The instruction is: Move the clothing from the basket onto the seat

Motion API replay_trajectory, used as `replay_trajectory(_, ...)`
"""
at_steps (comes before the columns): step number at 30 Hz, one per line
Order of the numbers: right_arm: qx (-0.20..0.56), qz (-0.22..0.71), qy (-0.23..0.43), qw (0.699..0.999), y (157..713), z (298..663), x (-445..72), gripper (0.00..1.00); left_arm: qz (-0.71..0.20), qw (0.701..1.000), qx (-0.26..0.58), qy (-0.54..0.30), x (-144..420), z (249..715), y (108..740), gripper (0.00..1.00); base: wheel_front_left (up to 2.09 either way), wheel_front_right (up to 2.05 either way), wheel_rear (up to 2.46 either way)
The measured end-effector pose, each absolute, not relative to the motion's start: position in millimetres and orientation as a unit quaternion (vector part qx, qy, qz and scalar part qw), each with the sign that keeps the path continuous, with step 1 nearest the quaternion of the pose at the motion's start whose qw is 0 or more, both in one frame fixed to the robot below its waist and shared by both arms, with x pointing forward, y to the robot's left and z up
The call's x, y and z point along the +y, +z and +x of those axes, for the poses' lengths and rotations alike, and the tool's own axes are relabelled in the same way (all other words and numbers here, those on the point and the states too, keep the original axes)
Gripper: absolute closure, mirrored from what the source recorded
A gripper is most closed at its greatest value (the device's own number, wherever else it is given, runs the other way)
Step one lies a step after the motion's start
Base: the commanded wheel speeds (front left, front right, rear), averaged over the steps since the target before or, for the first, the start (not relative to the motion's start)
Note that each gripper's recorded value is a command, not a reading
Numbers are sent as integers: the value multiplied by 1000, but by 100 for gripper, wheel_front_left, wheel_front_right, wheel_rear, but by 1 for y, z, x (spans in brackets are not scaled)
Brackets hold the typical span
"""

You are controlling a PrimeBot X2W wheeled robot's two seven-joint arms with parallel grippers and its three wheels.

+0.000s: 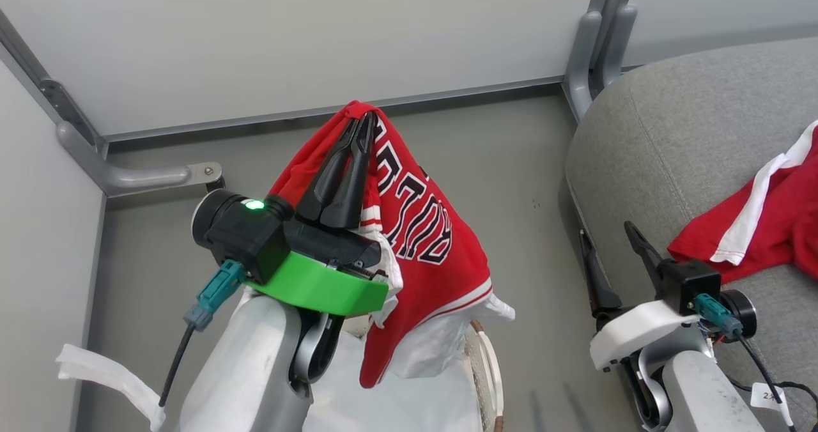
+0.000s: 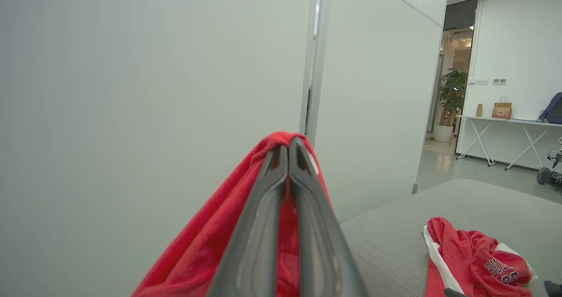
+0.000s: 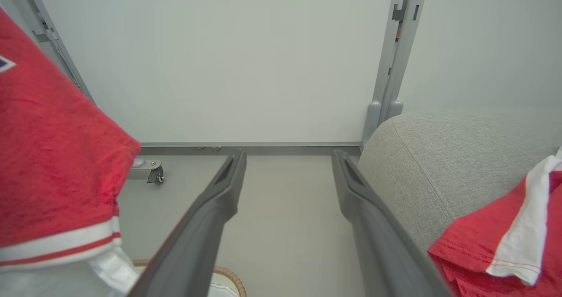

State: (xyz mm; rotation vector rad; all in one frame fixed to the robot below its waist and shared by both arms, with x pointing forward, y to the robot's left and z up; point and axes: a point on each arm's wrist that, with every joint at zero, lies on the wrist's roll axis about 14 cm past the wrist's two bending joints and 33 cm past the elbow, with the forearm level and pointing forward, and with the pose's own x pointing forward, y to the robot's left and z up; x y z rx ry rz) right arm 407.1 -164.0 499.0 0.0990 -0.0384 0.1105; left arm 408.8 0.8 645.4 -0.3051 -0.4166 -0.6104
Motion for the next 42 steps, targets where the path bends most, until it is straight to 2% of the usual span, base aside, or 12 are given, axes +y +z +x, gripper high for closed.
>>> replay_trajectory(4,-33,58,90,994,510,404,-141,0,-150,915,-223,-302,-1,400,660,100,0,0,0)
replay_trajectory(9,-62,71,175,980,534,404,-86,0,-157,911,-222,-310,-6,398,660,100,0,0,0)
replay_trajectory(14,-115,66,288,949,577,400,-28,0,-162,910,-217,-315,-8,399,657,100,0,0,0)
replay_trajectory(18,-146,48,347,925,601,397,1,0,-164,909,-214,-317,-8,399,656,100,0,0,0)
replay_trajectory(22,-160,30,372,914,612,400,15,0,-166,908,-213,-320,-9,397,656,100,0,0,0)
replay_trajectory(29,-170,8,378,910,619,411,28,0,-172,904,-211,-329,-12,390,656,100,0,0,0)
replay_trajectory(39,-79,-11,383,920,562,427,43,0,-173,901,-208,-340,-15,378,656,100,0,0,0)
replay_trajectory(40,-72,-11,384,921,558,427,45,28,-172,901,-208,-340,-15,377,656,100,0,0,0)
replay_trajectory(41,-66,-8,385,921,555,428,46,84,-172,901,-207,-341,-15,377,655,100,0,0,0)
replay_trajectory(42,-64,-5,385,921,555,429,46,100,-172,901,-206,-340,-14,377,655,100,0,0,0)
